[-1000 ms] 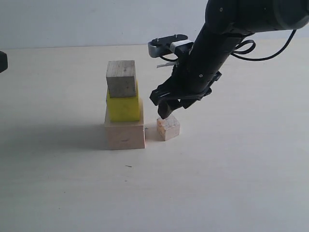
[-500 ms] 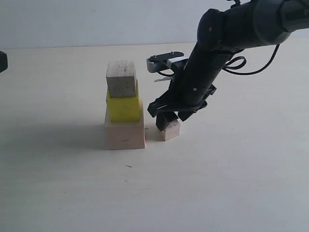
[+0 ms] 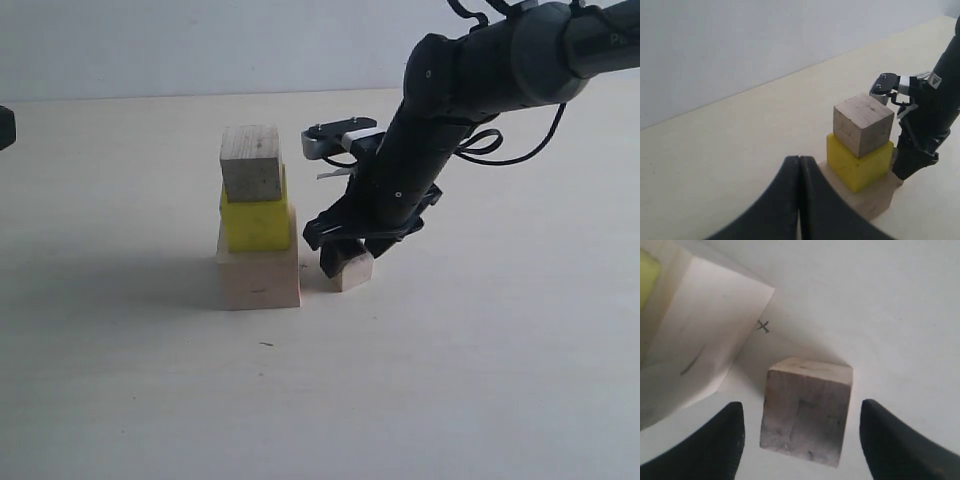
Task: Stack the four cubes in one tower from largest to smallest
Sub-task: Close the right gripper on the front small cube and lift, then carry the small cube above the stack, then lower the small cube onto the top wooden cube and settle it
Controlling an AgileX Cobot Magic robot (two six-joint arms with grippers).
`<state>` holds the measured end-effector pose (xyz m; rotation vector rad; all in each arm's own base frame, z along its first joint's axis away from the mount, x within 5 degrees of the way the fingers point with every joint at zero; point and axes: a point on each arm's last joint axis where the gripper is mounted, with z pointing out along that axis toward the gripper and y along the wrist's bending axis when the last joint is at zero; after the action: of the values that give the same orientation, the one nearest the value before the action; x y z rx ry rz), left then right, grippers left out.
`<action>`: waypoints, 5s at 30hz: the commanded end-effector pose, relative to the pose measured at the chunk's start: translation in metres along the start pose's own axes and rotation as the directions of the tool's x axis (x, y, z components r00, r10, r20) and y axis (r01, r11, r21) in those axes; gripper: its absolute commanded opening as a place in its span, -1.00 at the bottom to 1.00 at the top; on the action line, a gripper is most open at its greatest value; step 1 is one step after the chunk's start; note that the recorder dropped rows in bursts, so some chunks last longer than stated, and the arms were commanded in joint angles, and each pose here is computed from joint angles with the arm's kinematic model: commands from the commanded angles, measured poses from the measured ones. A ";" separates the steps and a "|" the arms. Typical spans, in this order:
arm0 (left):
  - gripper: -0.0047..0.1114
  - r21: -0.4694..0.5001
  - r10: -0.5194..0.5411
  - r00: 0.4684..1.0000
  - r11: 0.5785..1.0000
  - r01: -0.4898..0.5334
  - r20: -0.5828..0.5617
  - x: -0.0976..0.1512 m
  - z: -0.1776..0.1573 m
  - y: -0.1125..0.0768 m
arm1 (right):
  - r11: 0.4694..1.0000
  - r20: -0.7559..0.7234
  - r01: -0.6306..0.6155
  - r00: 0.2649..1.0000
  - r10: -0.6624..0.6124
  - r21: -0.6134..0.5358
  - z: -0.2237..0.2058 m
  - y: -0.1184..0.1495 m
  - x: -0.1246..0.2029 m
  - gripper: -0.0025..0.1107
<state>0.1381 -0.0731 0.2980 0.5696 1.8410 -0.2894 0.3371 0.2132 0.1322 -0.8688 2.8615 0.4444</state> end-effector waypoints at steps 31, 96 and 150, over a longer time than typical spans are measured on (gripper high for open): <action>-0.92 -0.009 -0.003 1.000 1.000 0.003 0.009 0.000 0.002 0.001 | 0.996 0.280 -0.053 0.959 0.031 0.070 -0.166 0.035 -0.018 -0.96; -0.92 -0.005 -0.076 0.996 0.997 0.076 0.044 -0.003 0.002 0.001 | 0.895 0.274 -0.442 0.869 0.412 0.055 -0.166 0.139 -0.049 -0.96; -0.92 -0.003 -0.091 0.995 0.996 0.091 0.049 -0.004 0.002 0.001 | 0.915 0.275 -0.400 0.887 0.372 0.052 -0.151 0.138 -0.057 -0.96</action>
<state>0.1394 -0.0736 0.3021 0.4899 1.8187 -0.3439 0.3017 0.3043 0.3177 -0.1805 2.7972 0.3829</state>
